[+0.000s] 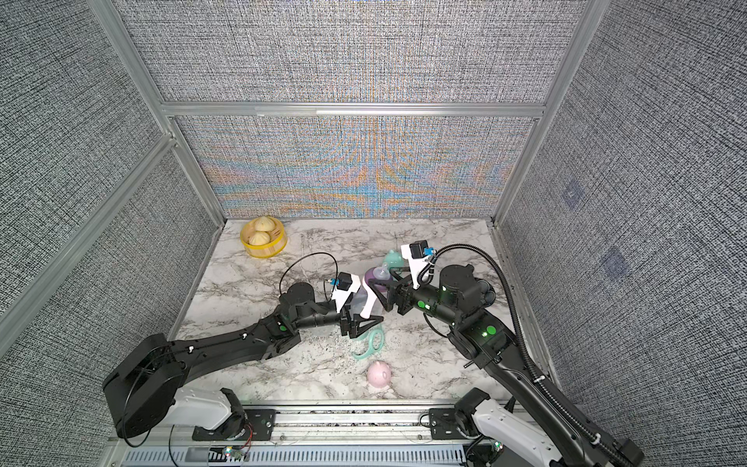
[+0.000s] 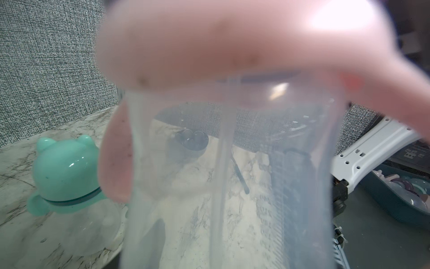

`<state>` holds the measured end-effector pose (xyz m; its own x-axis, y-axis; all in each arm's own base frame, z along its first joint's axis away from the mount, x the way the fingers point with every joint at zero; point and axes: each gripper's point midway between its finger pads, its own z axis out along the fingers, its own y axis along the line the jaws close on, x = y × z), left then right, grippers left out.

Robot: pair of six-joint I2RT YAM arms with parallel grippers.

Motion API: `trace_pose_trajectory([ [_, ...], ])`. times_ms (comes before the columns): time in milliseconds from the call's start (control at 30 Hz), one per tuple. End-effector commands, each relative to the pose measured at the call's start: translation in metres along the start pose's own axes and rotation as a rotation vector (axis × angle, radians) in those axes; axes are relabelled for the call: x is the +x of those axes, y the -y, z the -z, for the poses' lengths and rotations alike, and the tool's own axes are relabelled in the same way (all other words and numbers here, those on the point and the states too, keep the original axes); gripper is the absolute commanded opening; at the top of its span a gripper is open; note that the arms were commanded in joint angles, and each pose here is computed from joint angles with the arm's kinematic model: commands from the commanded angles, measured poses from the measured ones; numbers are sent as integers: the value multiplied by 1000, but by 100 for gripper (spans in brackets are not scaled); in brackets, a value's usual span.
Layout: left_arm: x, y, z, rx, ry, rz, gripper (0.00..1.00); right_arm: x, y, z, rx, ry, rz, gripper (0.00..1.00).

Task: Assemble the baby bottles
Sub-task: Screw the nipple onto the baby bottle.

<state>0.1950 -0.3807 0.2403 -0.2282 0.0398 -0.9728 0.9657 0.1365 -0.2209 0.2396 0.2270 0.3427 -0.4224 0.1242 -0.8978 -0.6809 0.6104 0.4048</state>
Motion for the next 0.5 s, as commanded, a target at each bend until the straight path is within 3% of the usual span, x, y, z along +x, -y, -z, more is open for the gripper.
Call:
trace_pose_trajectory([
  [0, -15, 7, 0, 35, 43, -37, 0, -9, -6, -2, -35, 32, 4, 82],
  [233, -13, 4, -1, 20, 35, -32, 0, -8, -4, -5, -35, 25, -4, 69],
  [400, -13, 3, -2, 21, 28, -30, 0, -4, -3, -6, -33, 4, -10, 72],
  [467, -13, 3, -3, 19, 29, -28, 0, -3, -3, -7, -32, 2, -12, 66],
])
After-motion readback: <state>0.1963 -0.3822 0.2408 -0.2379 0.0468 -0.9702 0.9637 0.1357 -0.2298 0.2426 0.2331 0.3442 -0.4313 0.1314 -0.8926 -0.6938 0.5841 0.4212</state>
